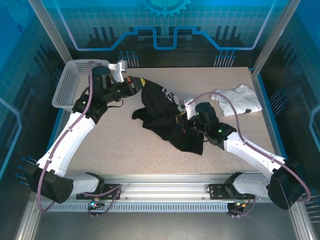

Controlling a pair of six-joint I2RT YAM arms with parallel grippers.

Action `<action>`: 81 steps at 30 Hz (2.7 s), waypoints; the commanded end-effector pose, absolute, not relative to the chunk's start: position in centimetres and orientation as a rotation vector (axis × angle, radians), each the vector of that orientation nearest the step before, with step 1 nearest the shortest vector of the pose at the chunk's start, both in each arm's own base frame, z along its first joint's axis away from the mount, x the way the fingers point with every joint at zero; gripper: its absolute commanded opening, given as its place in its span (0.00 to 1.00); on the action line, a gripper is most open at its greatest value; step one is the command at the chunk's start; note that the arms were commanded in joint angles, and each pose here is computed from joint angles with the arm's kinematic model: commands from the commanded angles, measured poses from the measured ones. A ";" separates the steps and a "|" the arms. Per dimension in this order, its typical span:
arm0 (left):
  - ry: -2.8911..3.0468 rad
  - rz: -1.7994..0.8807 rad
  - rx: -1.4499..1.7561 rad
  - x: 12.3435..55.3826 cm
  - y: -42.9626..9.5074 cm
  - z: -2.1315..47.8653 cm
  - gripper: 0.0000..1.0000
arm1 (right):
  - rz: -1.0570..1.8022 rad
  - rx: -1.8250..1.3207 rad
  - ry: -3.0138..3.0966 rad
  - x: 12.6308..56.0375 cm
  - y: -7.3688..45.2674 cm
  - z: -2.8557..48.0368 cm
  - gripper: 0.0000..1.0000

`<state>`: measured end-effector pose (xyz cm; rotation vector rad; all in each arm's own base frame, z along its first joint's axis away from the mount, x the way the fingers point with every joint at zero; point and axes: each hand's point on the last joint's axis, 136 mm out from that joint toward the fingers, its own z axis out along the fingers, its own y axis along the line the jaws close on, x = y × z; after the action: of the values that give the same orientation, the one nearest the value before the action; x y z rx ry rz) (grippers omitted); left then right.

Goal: Fold the inside-out t-shirt

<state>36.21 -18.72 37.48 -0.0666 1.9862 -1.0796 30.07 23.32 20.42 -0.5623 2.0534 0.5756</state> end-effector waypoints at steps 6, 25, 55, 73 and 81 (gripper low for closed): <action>1.810 -1.072 -0.052 36.0 -17.2 43.5 0.00 | 0.554 -0.676 2.195 28.1 21.6 17.0 0.10; 1.820 -1.207 0.043 35.3 -20.3 42.9 0.00 | 0.710 -0.730 2.003 28.0 25.4 23.2 0.45; 1.960 -0.588 -0.060 40.3 -16.0 35.0 0.00 | 1.044 -0.921 1.777 26.8 27.1 27.4 0.00; 2.194 -0.580 -0.080 39.1 -16.6 24.2 0.54 | 0.950 -0.679 2.038 31.5 25.1 25.9 0.00; 2.319 -0.776 -0.009 31.9 -20.8 19.9 0.61 | 0.967 -0.652 2.051 32.6 25.6 25.3 0.00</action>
<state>33.78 -19.14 18.76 -0.0029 2.3323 -0.6429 31.54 25.84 23.96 -0.6900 2.0738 0.9726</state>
